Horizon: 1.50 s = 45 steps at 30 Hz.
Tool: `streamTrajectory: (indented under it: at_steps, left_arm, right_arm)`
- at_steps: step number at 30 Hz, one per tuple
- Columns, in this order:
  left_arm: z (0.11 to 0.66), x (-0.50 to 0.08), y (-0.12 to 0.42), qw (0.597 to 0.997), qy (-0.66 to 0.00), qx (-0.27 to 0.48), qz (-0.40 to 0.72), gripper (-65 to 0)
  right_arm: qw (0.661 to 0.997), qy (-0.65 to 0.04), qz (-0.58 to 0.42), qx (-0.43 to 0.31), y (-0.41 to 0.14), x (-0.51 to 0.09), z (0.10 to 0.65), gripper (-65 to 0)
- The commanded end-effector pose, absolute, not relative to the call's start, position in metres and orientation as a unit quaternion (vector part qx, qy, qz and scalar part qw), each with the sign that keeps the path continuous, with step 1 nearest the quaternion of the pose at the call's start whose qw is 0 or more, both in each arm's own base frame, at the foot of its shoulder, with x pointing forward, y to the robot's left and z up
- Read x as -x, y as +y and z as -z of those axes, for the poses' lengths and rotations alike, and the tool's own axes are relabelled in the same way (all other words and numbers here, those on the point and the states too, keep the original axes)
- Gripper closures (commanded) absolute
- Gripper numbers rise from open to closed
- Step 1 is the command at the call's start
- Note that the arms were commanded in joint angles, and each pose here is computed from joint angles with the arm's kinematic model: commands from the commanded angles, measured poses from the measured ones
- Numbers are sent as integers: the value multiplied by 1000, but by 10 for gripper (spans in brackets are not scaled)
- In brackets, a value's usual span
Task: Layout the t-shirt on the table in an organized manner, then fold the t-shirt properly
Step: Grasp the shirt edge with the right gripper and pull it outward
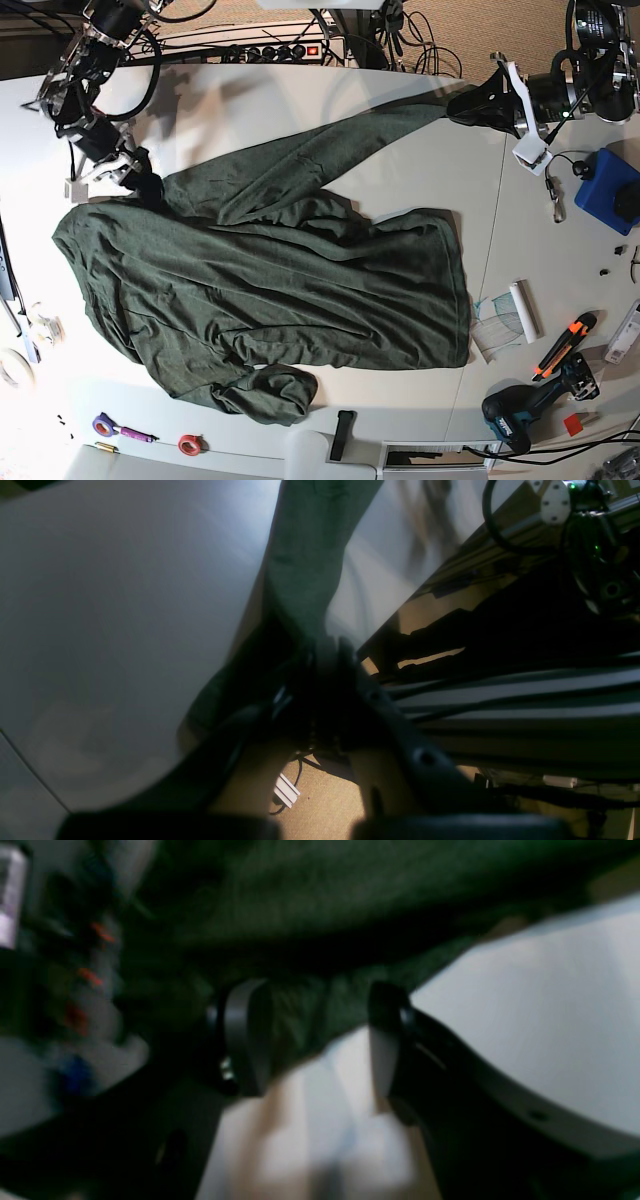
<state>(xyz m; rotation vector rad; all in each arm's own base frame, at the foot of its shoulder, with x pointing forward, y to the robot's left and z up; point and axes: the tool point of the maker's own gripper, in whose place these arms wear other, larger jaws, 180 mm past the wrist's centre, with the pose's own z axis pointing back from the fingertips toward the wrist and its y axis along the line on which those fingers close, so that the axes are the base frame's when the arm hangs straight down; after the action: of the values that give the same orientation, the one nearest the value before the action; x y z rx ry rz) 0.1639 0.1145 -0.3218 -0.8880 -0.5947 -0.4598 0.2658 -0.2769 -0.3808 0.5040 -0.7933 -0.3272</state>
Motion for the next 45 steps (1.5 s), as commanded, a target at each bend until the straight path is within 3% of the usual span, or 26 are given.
streamTrajectory:
  at_steps: [1,7,19,24,26,37,45]
  left_arm:
    - [312,-169,115,828,-296,423,218,0]
    - [312,-169,115,828,-296,423,218,0]
    - [312,-169,115,828,-296,423,218,0]
    - [312,-169,115,828,-296,423,218,0]
    - [312,-169,115,828,-296,423,218,0]
    - [312,-169,115,828,-296,423,218,0]
    - [312,-169,115,828,-296,423,218,0]
  right_arm:
    - [880,-401,138,-216,-286,-274,364,-309]
    - [916,-387,54,-88,-290,-285,363,-309]
    - [949,-305,-80,26,-239,-293,408,-304]
    - [956,-277,-80,43,-247,-285,412,-38]
    - [961,-263,-76,47,-251,-280,414,0]
    - [973,-189,-84,102,-299,-258,409,0]
    - [985,-142,-75,65,-293,-240,414,0]
